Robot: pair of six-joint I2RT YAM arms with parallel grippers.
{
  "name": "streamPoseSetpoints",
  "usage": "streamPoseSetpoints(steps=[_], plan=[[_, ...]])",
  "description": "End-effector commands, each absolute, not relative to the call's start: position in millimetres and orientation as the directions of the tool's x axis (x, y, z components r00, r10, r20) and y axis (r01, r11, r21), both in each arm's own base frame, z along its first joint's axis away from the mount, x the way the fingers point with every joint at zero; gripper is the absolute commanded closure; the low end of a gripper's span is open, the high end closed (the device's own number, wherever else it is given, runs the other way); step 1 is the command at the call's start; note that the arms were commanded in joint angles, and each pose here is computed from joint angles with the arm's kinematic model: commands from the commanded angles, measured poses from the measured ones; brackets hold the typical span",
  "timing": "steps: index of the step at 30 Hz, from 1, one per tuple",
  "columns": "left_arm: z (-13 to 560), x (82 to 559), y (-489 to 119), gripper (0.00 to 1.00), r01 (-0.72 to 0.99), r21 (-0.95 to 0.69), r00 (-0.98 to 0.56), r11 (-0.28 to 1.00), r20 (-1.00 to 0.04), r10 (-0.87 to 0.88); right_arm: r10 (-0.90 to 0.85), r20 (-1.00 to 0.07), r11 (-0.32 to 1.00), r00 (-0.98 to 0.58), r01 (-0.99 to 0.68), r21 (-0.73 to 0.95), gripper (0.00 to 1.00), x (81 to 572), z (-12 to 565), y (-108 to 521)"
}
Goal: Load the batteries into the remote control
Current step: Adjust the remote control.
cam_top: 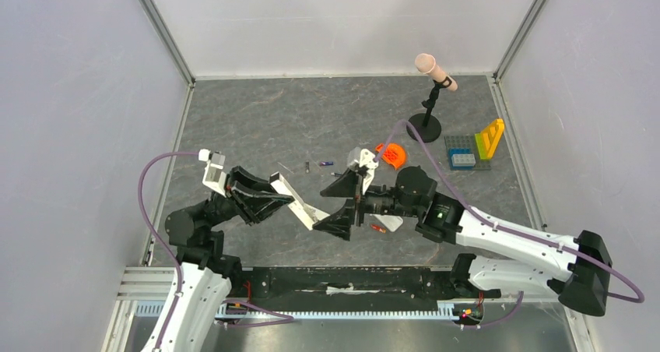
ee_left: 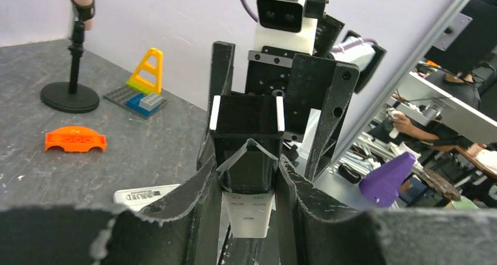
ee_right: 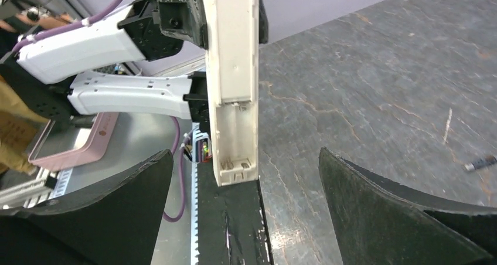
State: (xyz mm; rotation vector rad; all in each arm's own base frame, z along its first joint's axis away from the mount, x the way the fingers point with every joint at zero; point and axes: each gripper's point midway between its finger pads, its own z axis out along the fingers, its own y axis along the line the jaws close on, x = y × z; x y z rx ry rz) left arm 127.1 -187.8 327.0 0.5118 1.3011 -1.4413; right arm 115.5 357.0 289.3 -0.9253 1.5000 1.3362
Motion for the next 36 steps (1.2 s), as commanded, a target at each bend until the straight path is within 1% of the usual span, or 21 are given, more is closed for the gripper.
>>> streamPoseSetpoints(steps=[1,4,9,12,15,17,18,20,21,22,23,24,25,26,29,32,36], plan=[[353,99,-188,0.98,0.936,-0.337,-0.272,0.099,-0.874,-0.403,0.047,-0.975,0.058,-0.218,-0.974,0.221,0.03,104,315,378],[354,94,-188,0.98,0.943,-0.321,-0.262,0.088,-0.879,-0.397,0.038,-0.972,0.062,-0.233,-0.97,0.235,0.06,104,313,387],[354,88,-188,0.98,0.946,-0.316,-0.265,0.068,-0.881,-0.392,0.027,-0.963,0.021,-0.269,-0.963,0.27,0.19,99,316,398],[354,87,-188,0.98,0.948,-0.313,-0.264,0.064,-0.881,-0.392,0.004,-0.96,0.001,-0.28,-0.96,0.28,0.3,95,312,403],[355,86,-188,0.98,0.949,-0.309,-0.26,0.064,-0.882,-0.393,0.0,-0.956,-0.008,-0.292,-0.956,0.292,0.55,93,310,405],[355,88,-188,0.98,0.945,-0.319,-0.269,0.067,-0.878,-0.396,0.021,-0.954,-0.016,-0.298,-0.954,0.298,0.67,92,313,405],[355,89,-188,0.98,0.944,-0.324,-0.271,0.069,-0.876,-0.399,0.035,-0.953,-0.017,-0.302,-0.953,0.302,0.73,92,315,405],[355,92,-188,0.97,0.939,-0.336,-0.279,0.077,-0.872,-0.401,0.05,-0.951,-0.003,-0.306,-0.952,0.307,0.79,93,316,404],[354,95,-188,0.92,0.931,-0.354,-0.293,0.087,-0.869,-0.399,0.058,-0.95,0.008,-0.306,-0.952,0.307,0.82,96,317,403],[352,99,-188,0.82,0.922,-0.375,-0.309,0.1,-0.865,-0.396,0.066,-0.949,0.026,-0.307,-0.951,0.309,0.84,98,317,403],[351,102,-188,0.65,0.914,-0.39,-0.318,0.113,-0.861,-0.396,0.069,-0.949,0.04,-0.307,-0.95,0.31,0.85,101,316,403],[348,107,-188,0.53,0.899,-0.417,-0.339,0.131,-0.854,-0.396,0.076,-0.949,0.063,-0.307,-0.948,0.312,0.86,104,316,402],[345,111,-187,0.38,0.885,-0.442,-0.356,0.148,-0.846,-0.397,0.079,-0.949,0.088,-0.304,-0.947,0.31,0.86,108,315,401],[343,115,-186,0.31,0.867,-0.469,-0.373,0.167,-0.835,-0.404,0.076,-0.949,0.117,-0.305,-0.943,0.312,0.86,113,313,401],[325,140,-181,0.28,0.768,-0.578,-0.435,0.277,-0.787,-0.437,0.051,-0.952,0.224,-0.301,-0.926,0.305,0.84,128,301,403],[308,157,-175,0.27,0.683,-0.645,-0.467,0.342,-0.746,-0.474,0.001,-0.958,0.347,-0.286,-0.898,0.269,0.83,143,285,409],[291,179,-160,0.26,0.577,-0.692,-0.433,0.433,-0.71,-0.556,-0.071,-0.959,0.519,-0.275,-0.831,0.199,0.83,160,263,414]])
